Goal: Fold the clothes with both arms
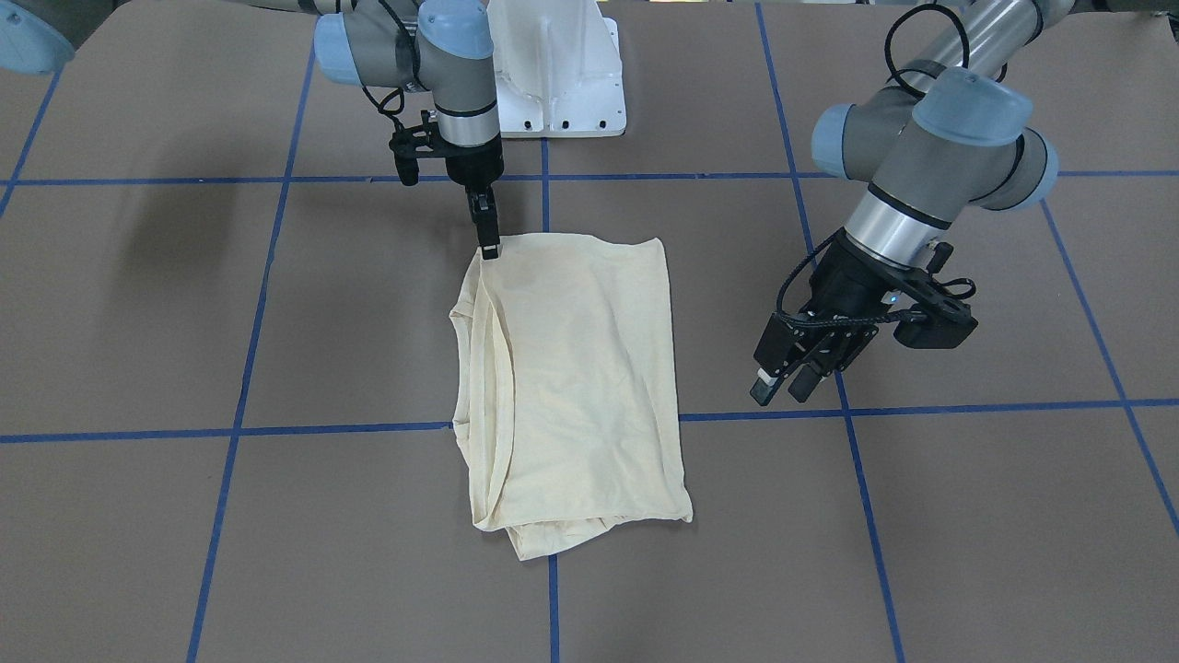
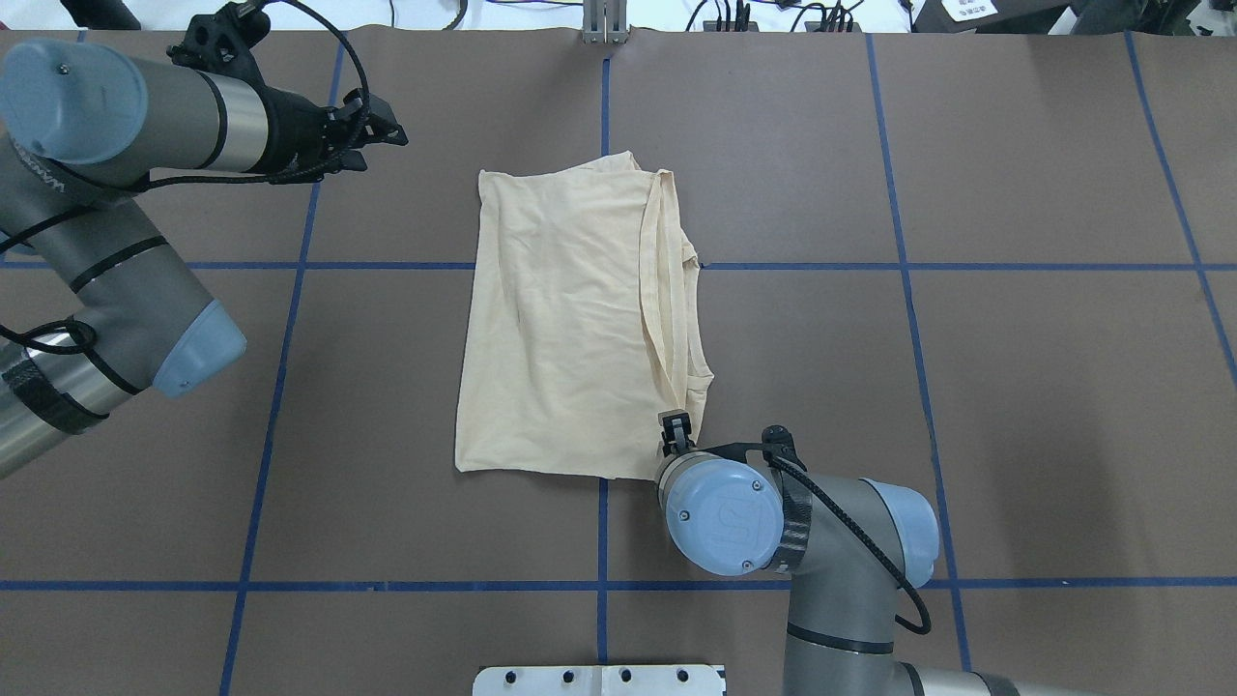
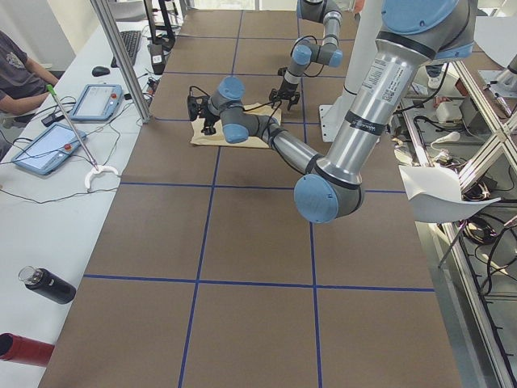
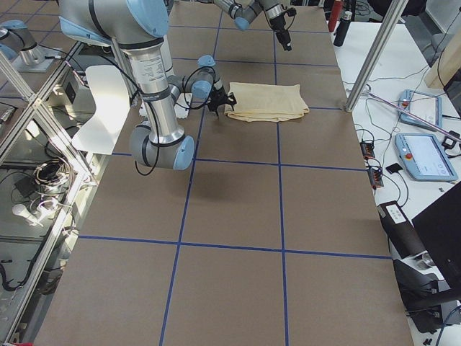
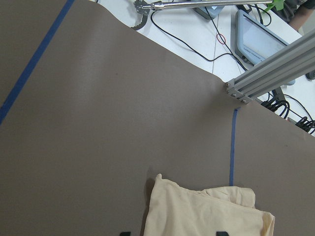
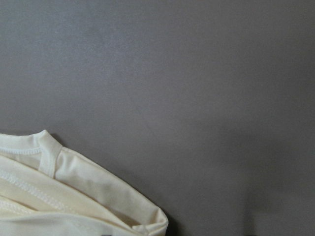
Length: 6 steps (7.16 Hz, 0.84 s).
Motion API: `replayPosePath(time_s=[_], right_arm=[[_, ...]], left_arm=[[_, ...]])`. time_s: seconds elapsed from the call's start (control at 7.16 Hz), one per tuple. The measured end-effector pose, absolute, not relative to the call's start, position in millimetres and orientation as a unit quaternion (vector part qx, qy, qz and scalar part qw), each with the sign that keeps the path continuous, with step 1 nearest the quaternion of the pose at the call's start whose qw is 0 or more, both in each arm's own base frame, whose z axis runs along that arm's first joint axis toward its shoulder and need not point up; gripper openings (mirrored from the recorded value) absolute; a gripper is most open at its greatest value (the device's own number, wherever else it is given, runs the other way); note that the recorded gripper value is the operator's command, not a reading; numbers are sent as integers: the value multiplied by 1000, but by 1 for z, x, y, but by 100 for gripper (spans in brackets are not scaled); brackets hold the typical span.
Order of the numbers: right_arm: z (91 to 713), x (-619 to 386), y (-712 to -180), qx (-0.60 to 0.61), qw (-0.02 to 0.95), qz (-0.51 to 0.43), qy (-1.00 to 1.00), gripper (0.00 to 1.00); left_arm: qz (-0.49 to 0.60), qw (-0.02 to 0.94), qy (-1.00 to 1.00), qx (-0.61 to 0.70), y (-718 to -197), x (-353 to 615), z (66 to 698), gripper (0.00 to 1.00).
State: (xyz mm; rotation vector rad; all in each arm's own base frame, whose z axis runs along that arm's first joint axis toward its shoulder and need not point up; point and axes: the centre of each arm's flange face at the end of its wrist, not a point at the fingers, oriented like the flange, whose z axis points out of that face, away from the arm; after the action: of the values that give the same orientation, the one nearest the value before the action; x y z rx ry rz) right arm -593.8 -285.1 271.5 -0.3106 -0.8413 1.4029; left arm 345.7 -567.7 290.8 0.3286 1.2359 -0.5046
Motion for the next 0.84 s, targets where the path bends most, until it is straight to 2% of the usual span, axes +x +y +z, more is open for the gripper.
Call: replayPosePath(time_s=[0.14, 0.84], right_arm=[[271, -594, -285, -138, 673, 623, -374, 0], [258, -582, -317, -132, 649, 643, -386, 0]], left_arm=[[-233, 773, 570, 152, -568, 346, 291, 65], [-235, 776, 565, 150, -566, 343, 301, 65]])
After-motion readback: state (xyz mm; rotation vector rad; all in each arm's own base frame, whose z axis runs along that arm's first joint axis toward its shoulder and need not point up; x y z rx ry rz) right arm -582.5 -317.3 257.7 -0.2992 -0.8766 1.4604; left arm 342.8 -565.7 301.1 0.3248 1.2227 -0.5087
